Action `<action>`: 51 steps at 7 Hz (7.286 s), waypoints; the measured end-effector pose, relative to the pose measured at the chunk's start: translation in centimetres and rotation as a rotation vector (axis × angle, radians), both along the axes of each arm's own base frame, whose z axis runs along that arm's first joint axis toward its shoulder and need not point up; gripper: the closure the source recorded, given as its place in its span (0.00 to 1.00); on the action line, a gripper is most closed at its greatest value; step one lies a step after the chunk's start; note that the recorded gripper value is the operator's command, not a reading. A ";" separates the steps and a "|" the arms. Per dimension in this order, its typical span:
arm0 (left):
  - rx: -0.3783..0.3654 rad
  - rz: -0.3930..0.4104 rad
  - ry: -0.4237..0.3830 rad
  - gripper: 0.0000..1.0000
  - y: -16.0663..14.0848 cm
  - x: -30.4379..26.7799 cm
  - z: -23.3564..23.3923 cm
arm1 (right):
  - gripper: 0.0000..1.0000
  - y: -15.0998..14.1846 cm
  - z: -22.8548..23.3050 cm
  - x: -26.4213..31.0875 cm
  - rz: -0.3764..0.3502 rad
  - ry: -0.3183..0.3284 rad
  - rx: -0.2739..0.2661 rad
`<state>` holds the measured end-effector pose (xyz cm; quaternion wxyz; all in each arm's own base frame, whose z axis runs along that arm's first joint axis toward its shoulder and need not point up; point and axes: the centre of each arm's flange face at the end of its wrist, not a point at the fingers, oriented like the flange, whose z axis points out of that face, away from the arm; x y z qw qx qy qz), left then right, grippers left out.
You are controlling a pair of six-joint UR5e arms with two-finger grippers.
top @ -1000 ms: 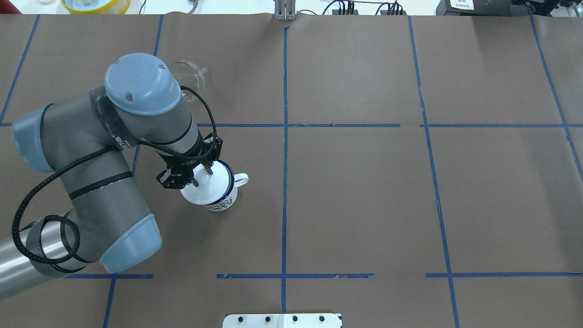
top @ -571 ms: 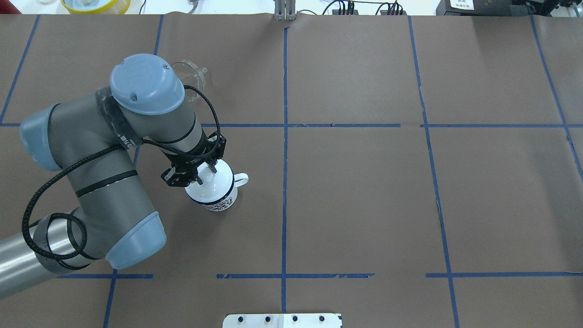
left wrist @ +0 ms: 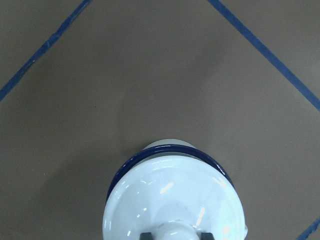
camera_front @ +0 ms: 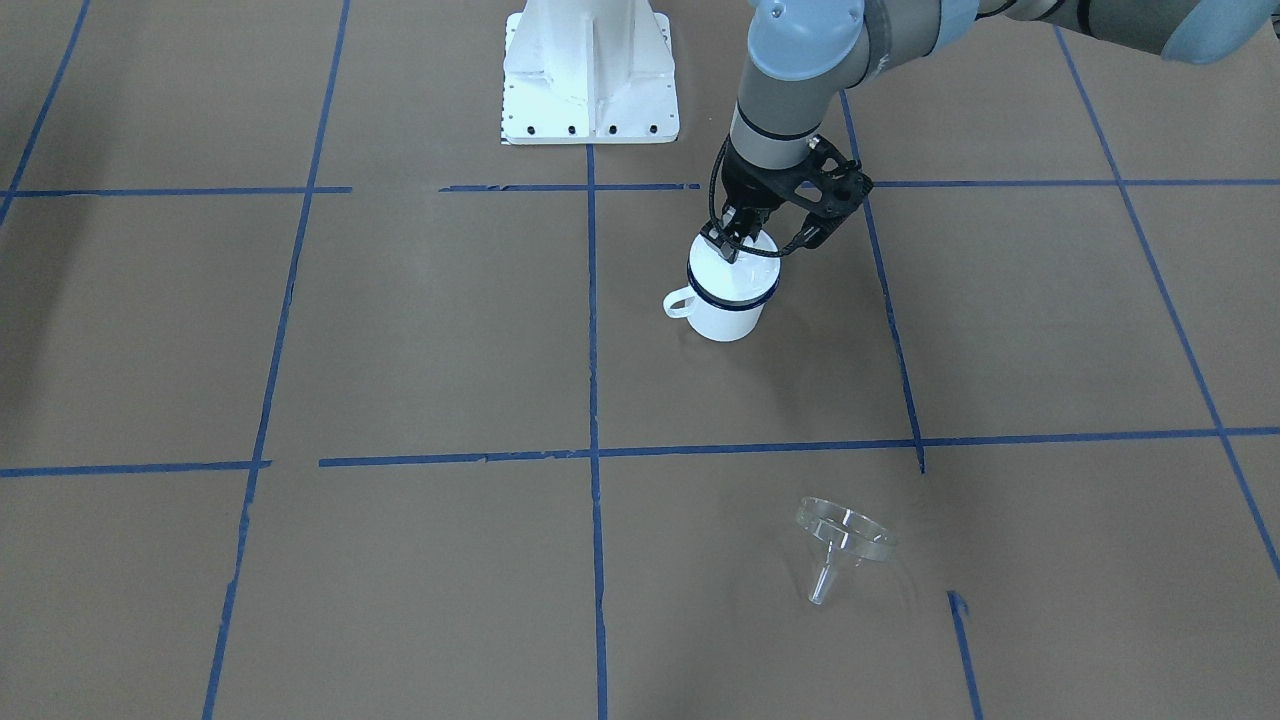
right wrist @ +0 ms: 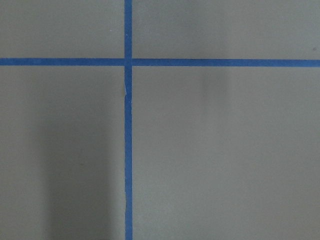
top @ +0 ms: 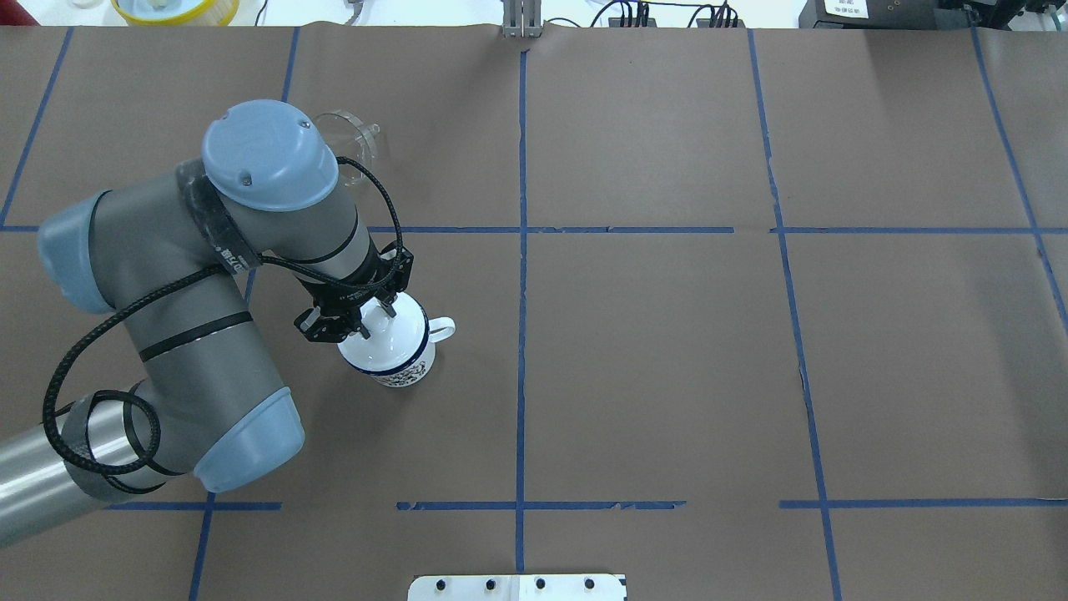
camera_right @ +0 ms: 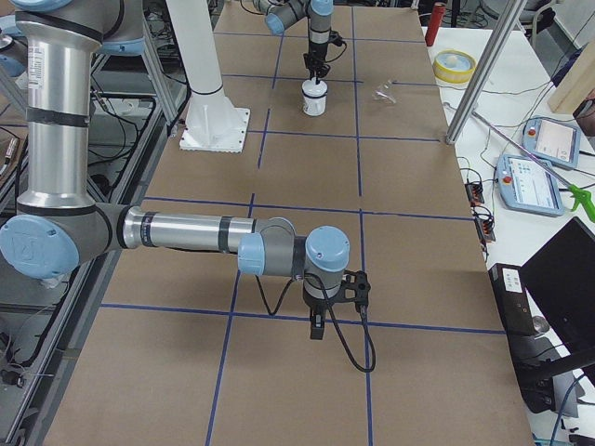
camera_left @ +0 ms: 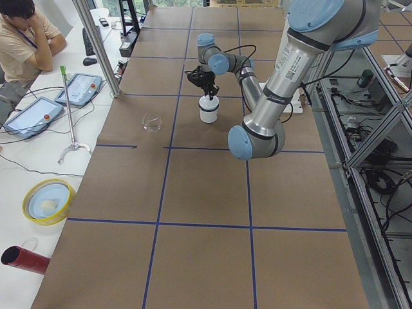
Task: Remove funnel from cup
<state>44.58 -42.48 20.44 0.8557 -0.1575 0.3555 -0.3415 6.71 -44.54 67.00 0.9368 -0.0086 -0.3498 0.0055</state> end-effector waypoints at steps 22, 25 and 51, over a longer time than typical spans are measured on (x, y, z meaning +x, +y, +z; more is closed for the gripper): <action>0.384 0.240 -0.101 0.04 -13.7 -24.8 12.9 | 0.00 0.0 0.0 0.0 0.000 0.000 0.000; 0.548 0.454 -0.166 0.01 -16.8 -43.7 26.7 | 0.00 0.0 0.0 0.0 0.000 0.000 0.000; 0.591 0.427 -0.004 0.00 -7.5 -52.8 42.3 | 0.00 0.0 0.0 0.0 0.000 0.000 0.000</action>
